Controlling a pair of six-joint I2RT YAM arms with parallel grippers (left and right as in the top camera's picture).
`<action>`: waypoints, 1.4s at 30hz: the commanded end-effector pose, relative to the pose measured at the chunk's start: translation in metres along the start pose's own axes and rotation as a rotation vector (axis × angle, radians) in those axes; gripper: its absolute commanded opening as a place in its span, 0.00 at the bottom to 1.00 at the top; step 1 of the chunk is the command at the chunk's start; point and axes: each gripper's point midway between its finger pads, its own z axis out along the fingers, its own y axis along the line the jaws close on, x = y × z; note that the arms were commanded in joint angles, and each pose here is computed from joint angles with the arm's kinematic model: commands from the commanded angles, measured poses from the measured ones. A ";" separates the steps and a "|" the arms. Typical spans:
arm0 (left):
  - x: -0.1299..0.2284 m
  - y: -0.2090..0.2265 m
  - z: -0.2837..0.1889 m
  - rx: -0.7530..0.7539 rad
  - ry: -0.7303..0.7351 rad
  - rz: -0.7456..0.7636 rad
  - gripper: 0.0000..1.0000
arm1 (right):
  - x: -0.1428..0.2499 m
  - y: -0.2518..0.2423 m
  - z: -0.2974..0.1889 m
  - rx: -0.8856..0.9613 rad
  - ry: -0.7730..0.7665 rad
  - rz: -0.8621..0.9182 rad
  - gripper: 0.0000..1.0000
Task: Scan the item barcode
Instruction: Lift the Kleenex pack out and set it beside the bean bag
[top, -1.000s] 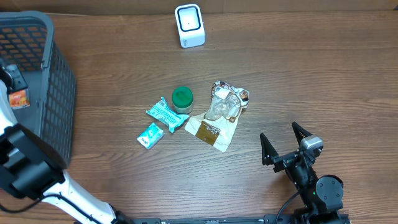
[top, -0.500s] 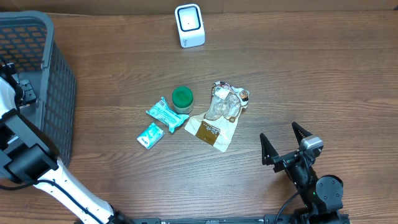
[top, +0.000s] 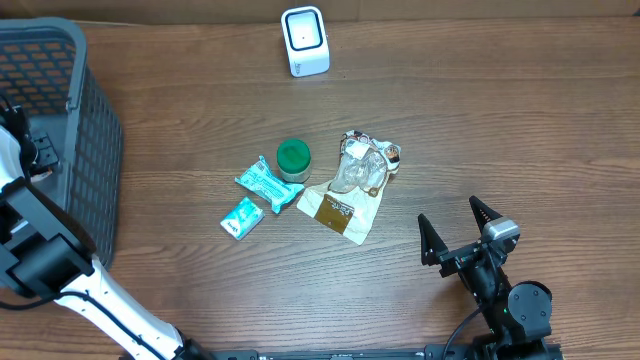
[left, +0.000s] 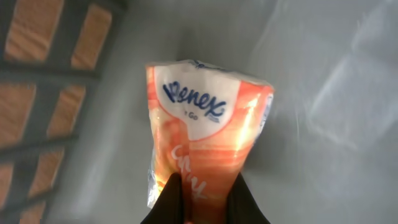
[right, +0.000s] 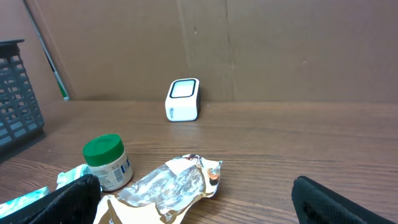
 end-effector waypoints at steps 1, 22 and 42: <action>-0.015 0.003 -0.054 0.008 -0.091 -0.101 0.04 | 0.002 0.002 0.000 -0.010 -0.001 0.005 1.00; 0.060 -0.151 -0.437 0.913 -0.535 0.024 0.04 | 0.002 0.002 0.000 -0.010 -0.001 0.005 1.00; 0.259 -0.329 -0.204 0.432 0.282 0.498 0.04 | 0.002 0.002 0.000 -0.010 -0.001 0.005 1.00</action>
